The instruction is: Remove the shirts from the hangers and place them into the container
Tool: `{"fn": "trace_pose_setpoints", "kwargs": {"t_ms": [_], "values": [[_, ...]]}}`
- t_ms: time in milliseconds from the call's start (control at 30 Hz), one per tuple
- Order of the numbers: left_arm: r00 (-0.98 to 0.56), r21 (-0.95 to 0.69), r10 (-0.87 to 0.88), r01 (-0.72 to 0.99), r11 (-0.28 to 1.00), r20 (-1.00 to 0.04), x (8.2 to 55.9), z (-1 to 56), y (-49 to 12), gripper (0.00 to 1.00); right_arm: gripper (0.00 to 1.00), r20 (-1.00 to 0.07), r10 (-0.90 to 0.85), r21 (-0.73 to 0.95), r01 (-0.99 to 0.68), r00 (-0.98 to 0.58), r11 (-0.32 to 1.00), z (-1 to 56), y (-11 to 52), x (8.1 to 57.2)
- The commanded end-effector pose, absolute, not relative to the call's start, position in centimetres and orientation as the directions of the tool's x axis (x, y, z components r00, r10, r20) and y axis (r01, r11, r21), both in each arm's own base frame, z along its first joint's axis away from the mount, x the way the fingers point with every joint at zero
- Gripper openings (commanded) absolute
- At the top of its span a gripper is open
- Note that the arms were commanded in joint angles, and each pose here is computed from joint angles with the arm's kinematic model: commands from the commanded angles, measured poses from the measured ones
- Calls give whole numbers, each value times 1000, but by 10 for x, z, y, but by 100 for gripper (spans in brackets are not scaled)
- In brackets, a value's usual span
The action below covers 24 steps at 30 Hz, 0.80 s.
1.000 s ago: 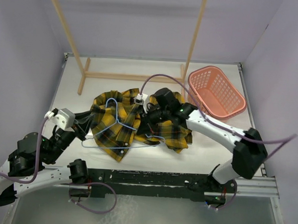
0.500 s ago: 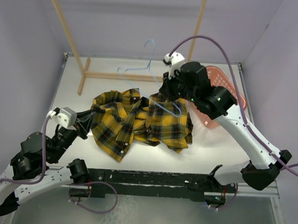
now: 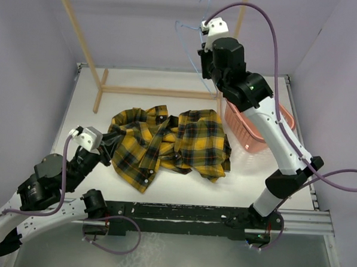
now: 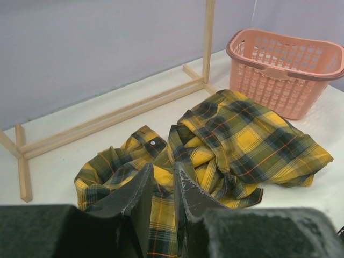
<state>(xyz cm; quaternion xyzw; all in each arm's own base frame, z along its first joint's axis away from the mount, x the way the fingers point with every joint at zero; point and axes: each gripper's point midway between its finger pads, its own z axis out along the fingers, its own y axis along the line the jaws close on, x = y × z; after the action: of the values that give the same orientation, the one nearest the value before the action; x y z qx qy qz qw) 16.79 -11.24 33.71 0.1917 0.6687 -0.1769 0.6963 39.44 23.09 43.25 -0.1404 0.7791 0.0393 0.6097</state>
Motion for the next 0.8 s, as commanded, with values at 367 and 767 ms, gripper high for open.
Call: {"fn": "trace_pose_setpoints", "kwargs": {"t_ms": [367,767], "values": [[19,30,24,522,852,-1000,173,333,-128,25,0,-982,-147,-158,-91,119,983,543,193,403],[7,32,33,516,856,-999,173,329,-127,25,0,-983,-163,-172,-106,85,979,530,203,461]]}}
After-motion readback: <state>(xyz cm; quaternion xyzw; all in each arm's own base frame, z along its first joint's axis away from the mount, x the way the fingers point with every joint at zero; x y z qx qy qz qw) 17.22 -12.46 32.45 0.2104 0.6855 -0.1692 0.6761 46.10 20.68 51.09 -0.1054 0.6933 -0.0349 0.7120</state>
